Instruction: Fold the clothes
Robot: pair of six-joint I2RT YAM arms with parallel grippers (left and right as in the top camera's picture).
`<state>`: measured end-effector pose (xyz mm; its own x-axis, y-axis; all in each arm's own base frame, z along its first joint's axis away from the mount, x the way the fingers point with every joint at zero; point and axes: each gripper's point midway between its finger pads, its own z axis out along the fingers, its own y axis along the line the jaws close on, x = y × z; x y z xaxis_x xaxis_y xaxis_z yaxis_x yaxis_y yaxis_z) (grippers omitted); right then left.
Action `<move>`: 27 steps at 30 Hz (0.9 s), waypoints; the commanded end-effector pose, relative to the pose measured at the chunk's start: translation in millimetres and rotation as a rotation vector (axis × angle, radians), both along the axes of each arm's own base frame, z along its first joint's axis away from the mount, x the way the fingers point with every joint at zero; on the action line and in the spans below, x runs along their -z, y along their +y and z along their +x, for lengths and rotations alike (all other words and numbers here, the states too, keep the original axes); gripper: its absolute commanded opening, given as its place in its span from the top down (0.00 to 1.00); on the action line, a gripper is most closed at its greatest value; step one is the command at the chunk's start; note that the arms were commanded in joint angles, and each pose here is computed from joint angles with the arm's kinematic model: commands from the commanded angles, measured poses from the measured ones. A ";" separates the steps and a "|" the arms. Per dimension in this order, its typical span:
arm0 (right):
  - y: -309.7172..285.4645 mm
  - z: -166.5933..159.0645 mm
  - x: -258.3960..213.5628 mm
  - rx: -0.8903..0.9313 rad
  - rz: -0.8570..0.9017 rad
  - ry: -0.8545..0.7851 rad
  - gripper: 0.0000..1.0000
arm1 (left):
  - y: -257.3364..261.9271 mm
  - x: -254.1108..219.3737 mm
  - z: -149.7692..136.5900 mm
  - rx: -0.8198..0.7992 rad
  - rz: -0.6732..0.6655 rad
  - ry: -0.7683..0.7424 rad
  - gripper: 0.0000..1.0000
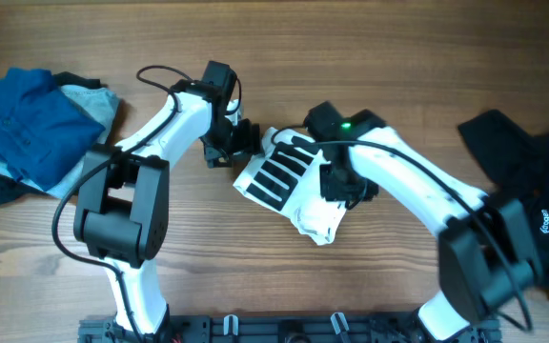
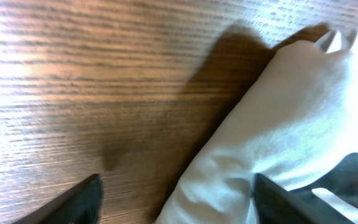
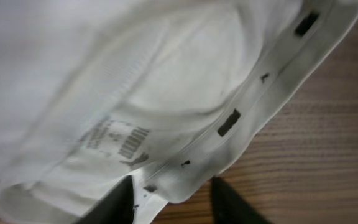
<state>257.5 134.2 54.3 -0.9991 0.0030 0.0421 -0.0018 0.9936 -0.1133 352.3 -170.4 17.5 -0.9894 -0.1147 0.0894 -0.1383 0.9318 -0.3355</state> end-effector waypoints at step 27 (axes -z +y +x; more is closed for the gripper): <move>-45.3 97.9 52.2 -0.073 0.141 -0.256 0.50 | 9.4 28.1 -90.1 0.113 0.237 0.330 0.13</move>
